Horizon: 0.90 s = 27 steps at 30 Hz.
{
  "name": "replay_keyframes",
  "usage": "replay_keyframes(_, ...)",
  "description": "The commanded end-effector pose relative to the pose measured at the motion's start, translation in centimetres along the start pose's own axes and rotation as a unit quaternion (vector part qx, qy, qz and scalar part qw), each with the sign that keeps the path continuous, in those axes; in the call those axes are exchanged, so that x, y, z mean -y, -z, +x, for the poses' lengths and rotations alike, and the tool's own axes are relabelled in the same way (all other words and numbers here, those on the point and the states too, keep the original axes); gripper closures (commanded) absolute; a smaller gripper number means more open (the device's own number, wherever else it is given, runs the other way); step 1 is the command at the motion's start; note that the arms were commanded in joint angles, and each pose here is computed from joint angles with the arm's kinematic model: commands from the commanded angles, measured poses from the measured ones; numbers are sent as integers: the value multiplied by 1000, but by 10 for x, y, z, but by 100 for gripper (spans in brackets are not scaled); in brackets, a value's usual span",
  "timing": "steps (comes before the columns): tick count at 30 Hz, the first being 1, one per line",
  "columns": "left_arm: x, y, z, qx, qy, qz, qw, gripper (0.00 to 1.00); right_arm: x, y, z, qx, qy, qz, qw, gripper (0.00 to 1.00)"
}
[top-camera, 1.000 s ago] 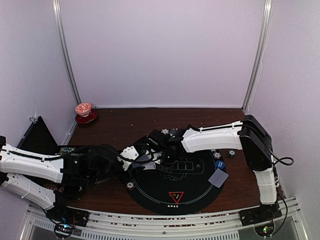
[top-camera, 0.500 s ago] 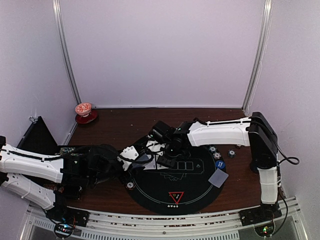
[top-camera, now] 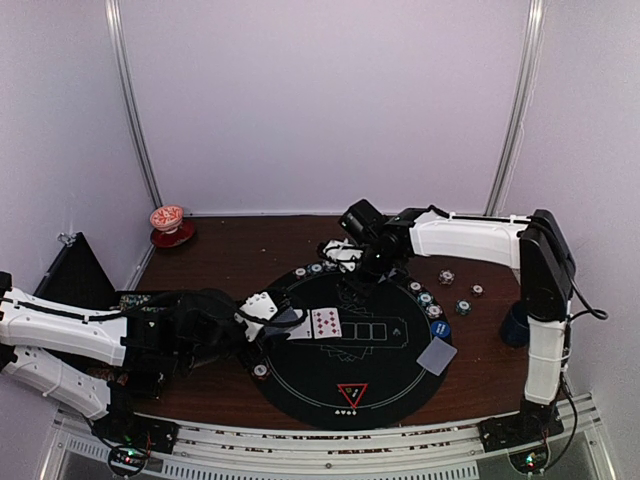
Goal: Distribute texas hold em gaming equipment
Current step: Pick up the poker card from the face-down deck piles.
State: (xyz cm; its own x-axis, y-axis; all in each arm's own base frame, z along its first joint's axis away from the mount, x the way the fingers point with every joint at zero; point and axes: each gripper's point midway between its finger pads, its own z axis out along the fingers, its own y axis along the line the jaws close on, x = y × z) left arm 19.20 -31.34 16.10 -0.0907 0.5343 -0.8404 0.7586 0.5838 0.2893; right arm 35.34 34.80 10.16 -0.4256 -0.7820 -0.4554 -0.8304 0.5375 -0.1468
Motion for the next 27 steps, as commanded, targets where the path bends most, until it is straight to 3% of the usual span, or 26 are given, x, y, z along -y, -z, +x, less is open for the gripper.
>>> replay_keyframes(1,-1,-1,-14,22,9,-3,1000,46,-56,63,-33,97,29,-173,980,24)
replay_keyframes(5,2,-3,-13,19,7,2,1000,46,-92,89,-43,145,26,-280,949,21)
replay_keyframes(11,4,-6,-11,16,5,5,1000,46,-114,95,-49,160,7,-351,922,21)
replay_keyframes(20,10,-9,-10,13,-2,19,1000,46,-151,86,-63,158,-12,-393,906,18)
replay_keyframes(27,12,-9,-10,14,-3,25,1000,47,-166,72,-73,158,-22,-373,914,20)
